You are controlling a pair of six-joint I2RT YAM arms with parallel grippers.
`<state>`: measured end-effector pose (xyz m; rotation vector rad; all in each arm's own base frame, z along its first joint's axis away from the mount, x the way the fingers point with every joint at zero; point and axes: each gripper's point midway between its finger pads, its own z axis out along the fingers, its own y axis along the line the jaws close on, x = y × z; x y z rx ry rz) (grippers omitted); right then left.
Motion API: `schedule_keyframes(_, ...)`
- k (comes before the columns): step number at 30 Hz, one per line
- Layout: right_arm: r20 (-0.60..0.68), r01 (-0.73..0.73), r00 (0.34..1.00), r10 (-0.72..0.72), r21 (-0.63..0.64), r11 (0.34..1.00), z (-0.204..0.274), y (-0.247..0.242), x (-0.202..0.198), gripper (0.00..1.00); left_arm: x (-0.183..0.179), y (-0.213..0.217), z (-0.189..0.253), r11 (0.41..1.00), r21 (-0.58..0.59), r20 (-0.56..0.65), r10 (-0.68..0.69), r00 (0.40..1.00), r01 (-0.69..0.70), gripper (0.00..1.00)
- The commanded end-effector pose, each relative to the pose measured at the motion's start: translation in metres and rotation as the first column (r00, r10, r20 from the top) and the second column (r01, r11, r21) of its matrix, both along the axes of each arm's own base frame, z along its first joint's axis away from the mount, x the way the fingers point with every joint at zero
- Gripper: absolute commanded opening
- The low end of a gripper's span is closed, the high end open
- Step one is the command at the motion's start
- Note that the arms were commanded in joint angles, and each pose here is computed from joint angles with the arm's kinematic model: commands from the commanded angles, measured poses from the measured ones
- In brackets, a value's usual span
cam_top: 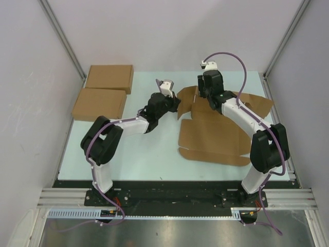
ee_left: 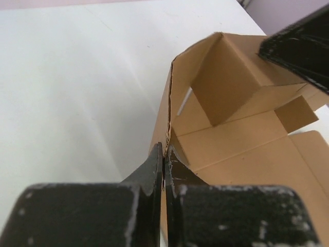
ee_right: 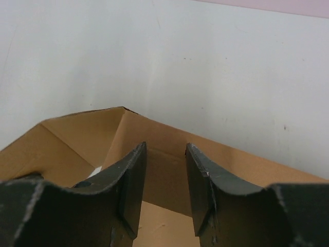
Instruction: Fold the paper box
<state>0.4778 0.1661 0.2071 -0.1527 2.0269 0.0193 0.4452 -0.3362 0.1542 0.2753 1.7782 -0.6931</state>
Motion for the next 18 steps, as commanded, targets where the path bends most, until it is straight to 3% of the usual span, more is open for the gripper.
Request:
schedule_keyframes(1, -0.099, -0.02, 0.995, 0.017, -0.031, 0.999, -0.026, -0.001, -0.024, 0.42, -0.025, -0.039, 0.073, 0.983, -0.175, 0.035, -0.051, 0.998, 0.057, 0.0)
schedule_keyframes(9, -0.102, -0.015, 0.995, 0.012, -0.032, 0.999, -0.028, -0.005, -0.029, 0.42, -0.053, -0.068, 0.059, 0.95, -0.31, -0.05, -0.051, 0.997, 0.033, 0.0)
schedule_keyframes(18, -0.098, -0.013, 0.995, 0.009, -0.044, 0.999, -0.027, -0.004, -0.041, 0.42, -0.065, -0.066, 0.028, 0.918, -0.393, -0.101, 0.011, 0.995, -0.05, 0.0)
